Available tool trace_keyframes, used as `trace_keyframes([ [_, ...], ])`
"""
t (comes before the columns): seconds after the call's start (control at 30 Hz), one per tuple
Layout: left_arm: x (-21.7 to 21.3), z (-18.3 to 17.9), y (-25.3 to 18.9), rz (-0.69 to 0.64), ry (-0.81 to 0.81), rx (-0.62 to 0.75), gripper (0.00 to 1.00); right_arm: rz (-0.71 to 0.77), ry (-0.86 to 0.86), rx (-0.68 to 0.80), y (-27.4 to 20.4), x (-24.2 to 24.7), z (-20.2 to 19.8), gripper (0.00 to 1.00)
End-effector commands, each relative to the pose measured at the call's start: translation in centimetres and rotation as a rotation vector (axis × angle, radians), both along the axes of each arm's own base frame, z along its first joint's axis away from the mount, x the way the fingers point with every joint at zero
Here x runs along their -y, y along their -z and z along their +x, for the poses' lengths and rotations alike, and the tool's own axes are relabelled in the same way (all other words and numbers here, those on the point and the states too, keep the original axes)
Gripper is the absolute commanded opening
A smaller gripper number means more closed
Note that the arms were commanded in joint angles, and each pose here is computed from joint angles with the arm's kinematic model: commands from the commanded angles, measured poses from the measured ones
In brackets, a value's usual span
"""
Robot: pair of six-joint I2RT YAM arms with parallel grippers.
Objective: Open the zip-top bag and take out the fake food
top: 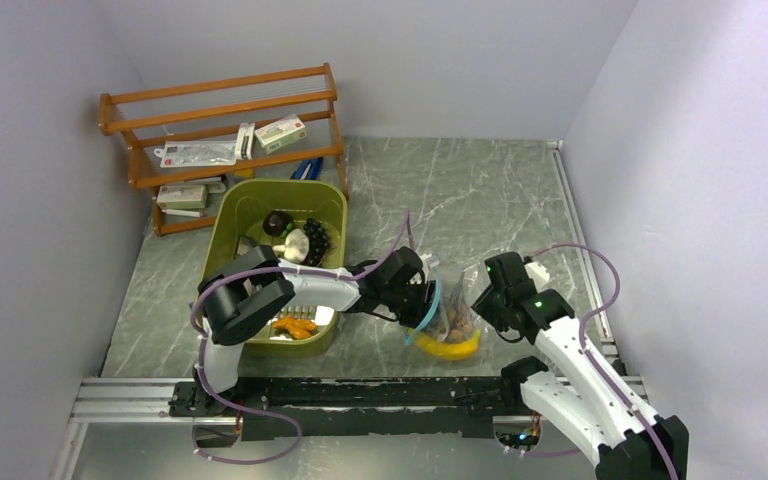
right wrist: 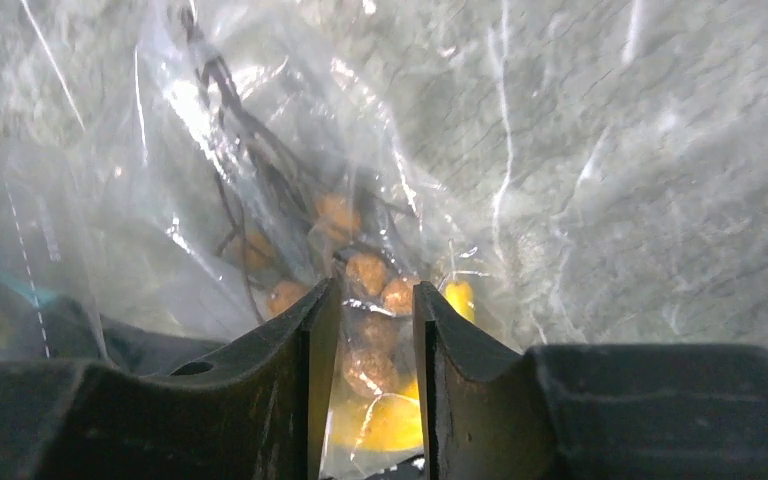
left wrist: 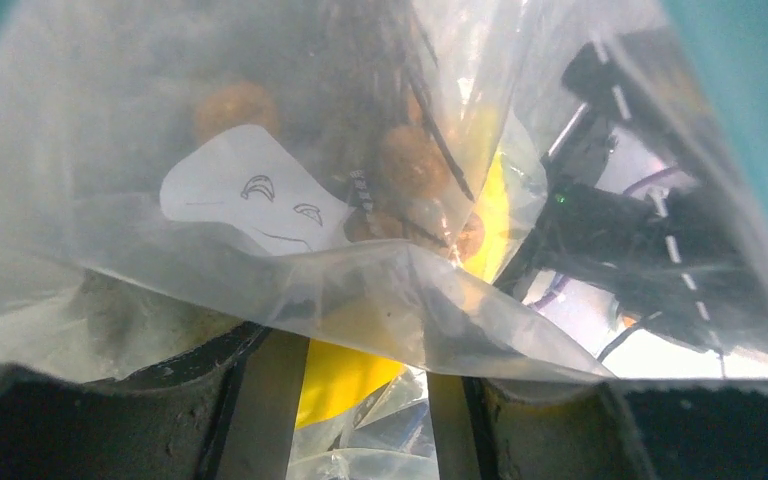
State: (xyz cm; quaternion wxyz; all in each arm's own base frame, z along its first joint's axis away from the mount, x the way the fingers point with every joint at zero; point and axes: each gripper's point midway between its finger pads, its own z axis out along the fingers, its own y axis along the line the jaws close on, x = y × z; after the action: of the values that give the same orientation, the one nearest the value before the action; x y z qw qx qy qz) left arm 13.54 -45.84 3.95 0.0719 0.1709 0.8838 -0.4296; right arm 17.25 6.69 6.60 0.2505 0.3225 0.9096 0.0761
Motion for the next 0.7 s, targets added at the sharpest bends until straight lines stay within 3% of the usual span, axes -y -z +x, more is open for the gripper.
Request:
trace_keyframes([
  [0.0,-0.5,0.2,0.7,0.046,-0.052,0.006,0.54,-0.109,0.126,-0.03,0.8,2.6,-0.4,0.33],
  [0.13,-1.9,1.6,1.9,0.15,-0.153,0.029,0.49,-0.079,0.064,-0.094,3.1,1.4,-0.6,0.28],
  [0.43,-0.5,2.3,0.6,0.084,-0.157,0.05,0.51,0.014,-0.02,-0.112,5.4,-0.4,-1.6,0.25],
  [0.67,-2.5,3.6,1.2,0.179,-0.28,0.071,0.54,0.045,-0.03,-0.122,6.0,-0.8,-2.3,0.25],
])
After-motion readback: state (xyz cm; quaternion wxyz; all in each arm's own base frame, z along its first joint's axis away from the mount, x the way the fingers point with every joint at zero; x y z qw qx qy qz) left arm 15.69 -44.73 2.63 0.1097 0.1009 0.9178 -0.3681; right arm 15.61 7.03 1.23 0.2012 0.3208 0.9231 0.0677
